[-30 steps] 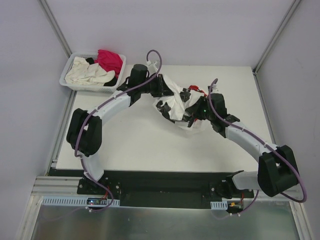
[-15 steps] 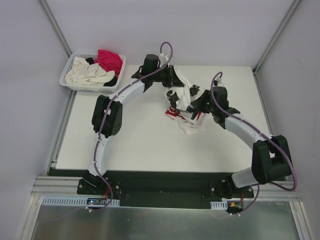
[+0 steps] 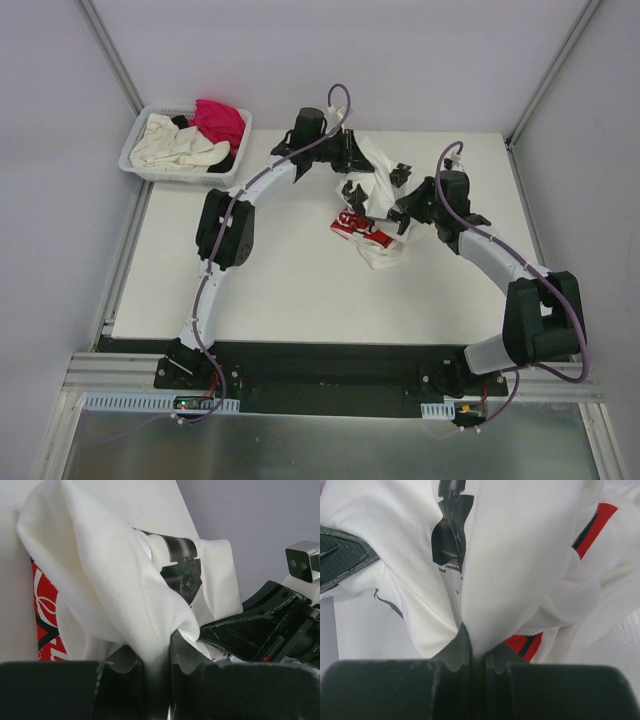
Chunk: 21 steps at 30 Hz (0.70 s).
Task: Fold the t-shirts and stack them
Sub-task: Put the neatly folded tshirt into the corner of the board with both arms
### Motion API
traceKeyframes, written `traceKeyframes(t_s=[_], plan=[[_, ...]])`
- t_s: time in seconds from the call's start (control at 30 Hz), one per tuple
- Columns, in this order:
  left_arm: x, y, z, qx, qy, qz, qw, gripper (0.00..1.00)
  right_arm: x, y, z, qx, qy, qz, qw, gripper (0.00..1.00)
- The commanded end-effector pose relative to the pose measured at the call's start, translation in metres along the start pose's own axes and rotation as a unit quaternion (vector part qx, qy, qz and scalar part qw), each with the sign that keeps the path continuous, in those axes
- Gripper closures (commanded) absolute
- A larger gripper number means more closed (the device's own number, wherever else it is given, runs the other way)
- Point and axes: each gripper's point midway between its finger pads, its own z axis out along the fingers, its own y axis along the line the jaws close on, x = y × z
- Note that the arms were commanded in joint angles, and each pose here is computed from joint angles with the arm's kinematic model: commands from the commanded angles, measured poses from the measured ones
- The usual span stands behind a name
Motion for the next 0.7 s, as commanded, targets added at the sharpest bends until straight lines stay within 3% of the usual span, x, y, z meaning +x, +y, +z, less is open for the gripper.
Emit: traceKeyframes(t_s=[0.0,0.33,0.67], plan=[[-0.037,-0.024,-0.003,0.029,-0.051,0.045,0.997,1.00,-0.013,-0.009,-0.007,0.009,-0.009,0.002,1.000,0.99],[-0.011,0.011,0.022,0.045,-0.034,0.006,0.998,1.00,-0.007,-0.032,0.002,0.020,0.003,0.028,0.999,0.99],[0.007,0.033,0.027,0.046,-0.009,-0.006,0.999,1.00,0.026,-0.046,0.005,0.019,0.046,0.044,0.998,0.99]])
